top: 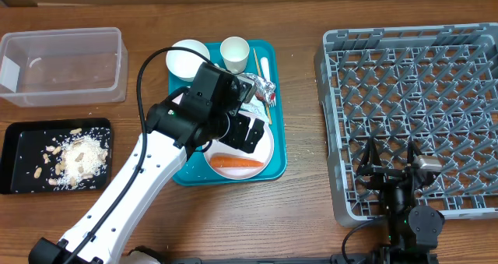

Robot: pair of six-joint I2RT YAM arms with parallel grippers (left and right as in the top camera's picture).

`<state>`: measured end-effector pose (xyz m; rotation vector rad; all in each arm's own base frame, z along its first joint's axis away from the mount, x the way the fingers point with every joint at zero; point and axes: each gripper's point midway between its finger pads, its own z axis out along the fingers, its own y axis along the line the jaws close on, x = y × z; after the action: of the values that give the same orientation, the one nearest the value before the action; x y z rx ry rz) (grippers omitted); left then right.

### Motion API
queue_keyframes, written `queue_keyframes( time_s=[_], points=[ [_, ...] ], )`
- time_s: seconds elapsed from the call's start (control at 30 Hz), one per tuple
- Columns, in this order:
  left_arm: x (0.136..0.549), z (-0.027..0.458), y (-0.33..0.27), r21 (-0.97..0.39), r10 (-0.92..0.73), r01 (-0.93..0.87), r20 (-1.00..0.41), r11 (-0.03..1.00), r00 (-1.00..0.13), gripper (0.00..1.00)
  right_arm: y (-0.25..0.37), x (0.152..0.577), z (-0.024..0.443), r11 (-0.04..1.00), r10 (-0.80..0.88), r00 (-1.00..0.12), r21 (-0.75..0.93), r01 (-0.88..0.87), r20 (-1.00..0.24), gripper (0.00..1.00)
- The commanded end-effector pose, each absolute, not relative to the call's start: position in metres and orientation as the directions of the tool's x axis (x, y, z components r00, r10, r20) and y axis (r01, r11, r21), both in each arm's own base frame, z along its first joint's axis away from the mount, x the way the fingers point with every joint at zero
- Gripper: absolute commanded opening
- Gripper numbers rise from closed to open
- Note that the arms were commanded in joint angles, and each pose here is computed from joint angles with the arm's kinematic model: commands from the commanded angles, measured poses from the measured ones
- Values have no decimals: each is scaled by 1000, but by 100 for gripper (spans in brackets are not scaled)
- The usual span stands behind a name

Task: Sort waste into correct bins and load items into the dishwasher rack
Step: 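Move the left gripper down toward the carrot on the white plate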

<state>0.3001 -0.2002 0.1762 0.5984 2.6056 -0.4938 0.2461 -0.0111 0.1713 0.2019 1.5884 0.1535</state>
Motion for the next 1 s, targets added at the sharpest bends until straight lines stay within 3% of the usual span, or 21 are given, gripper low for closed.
queue_keyframes(
  time_s=[0.0,0.07,0.17,0.27,0.37,0.57,0.83,0.97],
  points=[
    [308,176,-186,-132,383,500,-488,856,-785,100,-13,246,170,973,226,-14,225,41,-974,100],
    [301,173,-185,-77,511,613,-476,786,-716,100,-13,246,170,973,226,-14,225,41,-974,100],
    [277,163,-186,-26,724,805,-420,593,-547,100,-13,246,170,973,226,-14,225,41,-974,100],
    [270,155,-178,12,811,868,-366,496,-457,100,-13,246,170,973,226,-14,225,41,-974,100],
    [282,155,-178,68,820,869,-375,490,-433,100,-13,246,170,973,226,-14,225,41,-974,100],
    [276,146,-197,-8,840,922,-411,386,-355,100,-13,246,170,973,226,-14,225,41,-974,100],
    [270,91,-161,-9,948,956,-126,295,-293,100,-13,246,170,973,226,-14,225,41,-974,100],
    [261,73,-157,-70,966,966,-64,247,-252,100,-13,246,170,973,226,-14,225,41,-974,100]
  ],
)
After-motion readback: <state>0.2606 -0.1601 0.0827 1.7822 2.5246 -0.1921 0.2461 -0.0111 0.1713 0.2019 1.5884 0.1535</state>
